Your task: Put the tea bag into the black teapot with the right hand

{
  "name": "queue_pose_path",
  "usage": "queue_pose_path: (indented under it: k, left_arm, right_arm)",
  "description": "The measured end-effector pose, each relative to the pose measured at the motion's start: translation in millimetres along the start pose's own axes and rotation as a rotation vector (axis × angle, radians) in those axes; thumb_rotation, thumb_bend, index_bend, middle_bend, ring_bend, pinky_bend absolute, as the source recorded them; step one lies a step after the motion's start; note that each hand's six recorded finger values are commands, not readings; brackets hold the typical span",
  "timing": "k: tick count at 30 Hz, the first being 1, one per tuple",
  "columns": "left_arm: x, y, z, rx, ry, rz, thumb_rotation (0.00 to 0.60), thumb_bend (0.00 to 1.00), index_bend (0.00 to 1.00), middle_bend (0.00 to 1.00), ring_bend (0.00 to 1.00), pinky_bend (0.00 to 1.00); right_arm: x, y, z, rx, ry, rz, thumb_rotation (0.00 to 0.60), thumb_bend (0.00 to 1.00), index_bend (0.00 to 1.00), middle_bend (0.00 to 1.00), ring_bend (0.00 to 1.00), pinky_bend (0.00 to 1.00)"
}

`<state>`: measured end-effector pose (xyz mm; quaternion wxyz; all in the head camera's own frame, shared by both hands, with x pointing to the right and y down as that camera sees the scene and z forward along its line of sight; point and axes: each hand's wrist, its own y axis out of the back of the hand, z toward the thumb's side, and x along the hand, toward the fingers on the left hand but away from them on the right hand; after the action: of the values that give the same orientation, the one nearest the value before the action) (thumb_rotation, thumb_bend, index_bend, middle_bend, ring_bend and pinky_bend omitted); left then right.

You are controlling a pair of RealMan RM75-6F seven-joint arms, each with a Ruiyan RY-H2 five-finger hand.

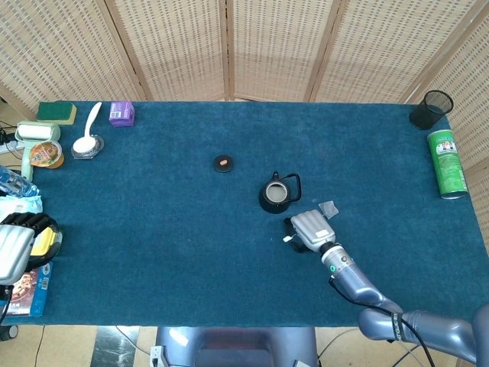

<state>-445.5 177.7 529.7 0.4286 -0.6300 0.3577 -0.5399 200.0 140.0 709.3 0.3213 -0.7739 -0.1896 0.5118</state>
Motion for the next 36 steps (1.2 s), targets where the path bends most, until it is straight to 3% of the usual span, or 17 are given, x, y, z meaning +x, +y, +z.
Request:
queue_pose_path:
  k: [36]
  left_arm:
    - [-8, 0, -12, -0.007, 0.02, 0.007, 0.6, 0.33, 0.48, 0.45, 0.38, 0.35]
  right_arm:
    - [-8, -11, 3, 0.006, -0.046, 0.008, 0.6, 0.43, 0.52, 1.0, 1.0, 1.0]
